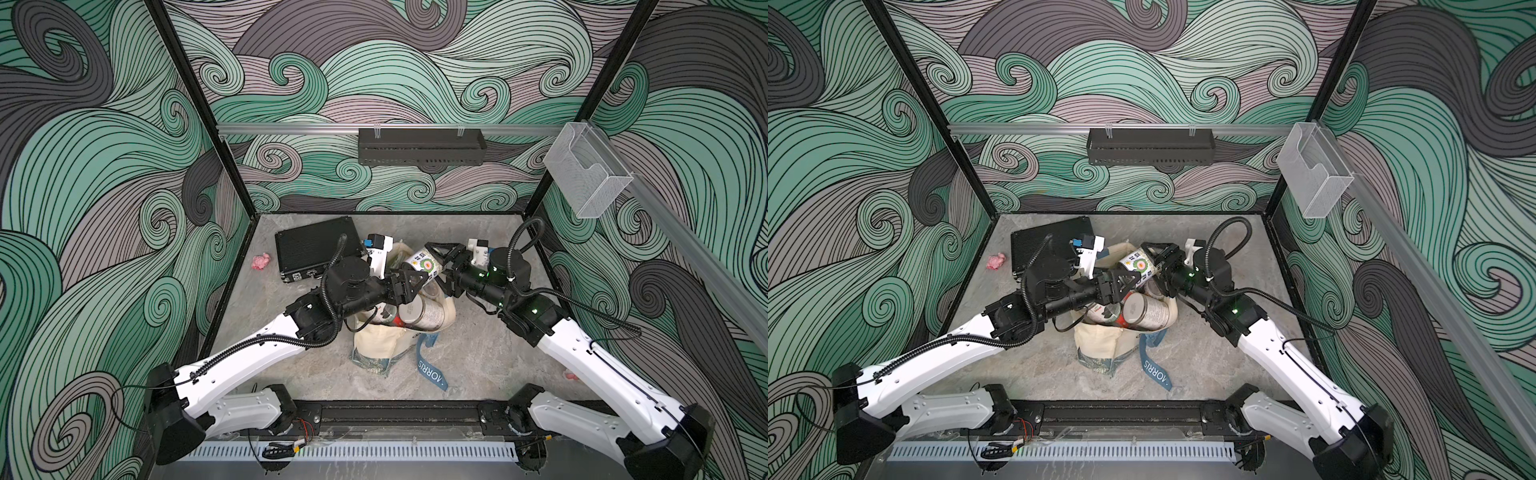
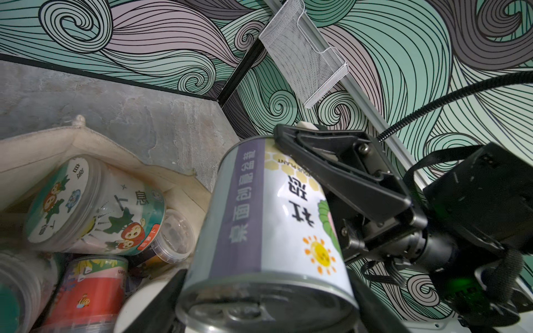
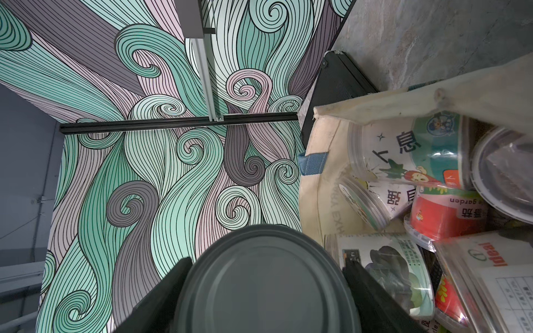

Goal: Take out the seed jars from the canvas bag
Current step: Place the seed jar at the center of the board.

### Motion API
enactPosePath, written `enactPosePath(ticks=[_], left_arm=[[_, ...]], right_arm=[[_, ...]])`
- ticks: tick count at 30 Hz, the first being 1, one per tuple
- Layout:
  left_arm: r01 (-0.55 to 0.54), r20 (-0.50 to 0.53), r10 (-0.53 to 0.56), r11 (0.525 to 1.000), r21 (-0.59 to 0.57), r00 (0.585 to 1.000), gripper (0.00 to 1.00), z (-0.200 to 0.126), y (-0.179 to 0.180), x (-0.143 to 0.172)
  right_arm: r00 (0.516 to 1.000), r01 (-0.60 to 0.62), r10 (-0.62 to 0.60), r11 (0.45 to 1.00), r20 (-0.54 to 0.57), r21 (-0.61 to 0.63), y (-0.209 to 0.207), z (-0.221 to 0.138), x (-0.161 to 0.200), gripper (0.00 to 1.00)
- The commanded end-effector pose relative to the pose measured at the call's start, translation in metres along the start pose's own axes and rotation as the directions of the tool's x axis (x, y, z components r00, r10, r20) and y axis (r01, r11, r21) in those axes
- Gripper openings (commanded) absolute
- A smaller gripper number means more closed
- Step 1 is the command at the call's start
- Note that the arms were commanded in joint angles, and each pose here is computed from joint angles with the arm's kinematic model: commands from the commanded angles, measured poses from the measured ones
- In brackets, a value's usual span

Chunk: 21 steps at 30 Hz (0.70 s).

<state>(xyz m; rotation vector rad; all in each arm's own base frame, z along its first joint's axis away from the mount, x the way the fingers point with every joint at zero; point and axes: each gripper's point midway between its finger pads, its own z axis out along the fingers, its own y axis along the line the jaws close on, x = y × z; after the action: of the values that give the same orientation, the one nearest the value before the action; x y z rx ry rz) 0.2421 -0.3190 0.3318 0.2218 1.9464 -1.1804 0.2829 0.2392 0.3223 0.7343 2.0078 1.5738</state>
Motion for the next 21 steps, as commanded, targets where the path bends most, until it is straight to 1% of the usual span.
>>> enactPosePath(ticks=[1,2,5,7,10,13,17,21], left_arm=[[-0.004,0.104,0.004,1.0,0.005,0.995,0.62,-0.017,-0.009,-0.025],[-0.01,0.117,0.011,1.0,-0.002,0.993,0.61,-0.021,-0.008,-0.028],[-0.021,0.138,0.027,0.999,-0.044,0.99,0.61,-0.034,-0.004,-0.032],[-0.022,0.152,0.033,0.997,-0.078,0.988,0.61,-0.044,0.001,-0.036],[-0.017,0.174,0.045,0.987,-0.161,0.984,0.61,-0.064,0.014,-0.04],[-0.018,0.197,0.077,0.958,-0.285,0.977,0.61,-0.09,0.035,-0.043],[-0.008,0.216,0.113,0.901,-0.435,0.97,0.61,-0.129,0.061,-0.049],[-0.002,0.257,0.163,0.848,-0.53,0.953,0.61,-0.166,0.079,-0.054]], right_arm=[[1.0,0.018,-0.019,0.999,-0.007,-0.031,0.006,-0.001,0.003,0.81],[1.0,0.026,-0.026,0.999,-0.006,-0.025,0.005,-0.001,0.003,0.83],[0.999,0.054,-0.054,0.999,0.002,-0.006,0.002,-0.004,0.002,0.95],[0.997,0.077,-0.077,0.997,0.008,0.008,0.0,-0.008,0.001,0.99],[0.993,0.119,-0.12,0.993,0.012,0.02,0.0,-0.015,0.0,0.99],[0.978,0.21,-0.21,0.977,-0.007,0.029,0.005,-0.026,0.001,0.99],[0.925,0.379,-0.379,0.916,-0.025,0.134,-0.004,-0.046,-0.002,0.99],[0.875,0.481,-0.479,0.851,-0.066,0.21,-0.017,-0.055,-0.004,0.99]])
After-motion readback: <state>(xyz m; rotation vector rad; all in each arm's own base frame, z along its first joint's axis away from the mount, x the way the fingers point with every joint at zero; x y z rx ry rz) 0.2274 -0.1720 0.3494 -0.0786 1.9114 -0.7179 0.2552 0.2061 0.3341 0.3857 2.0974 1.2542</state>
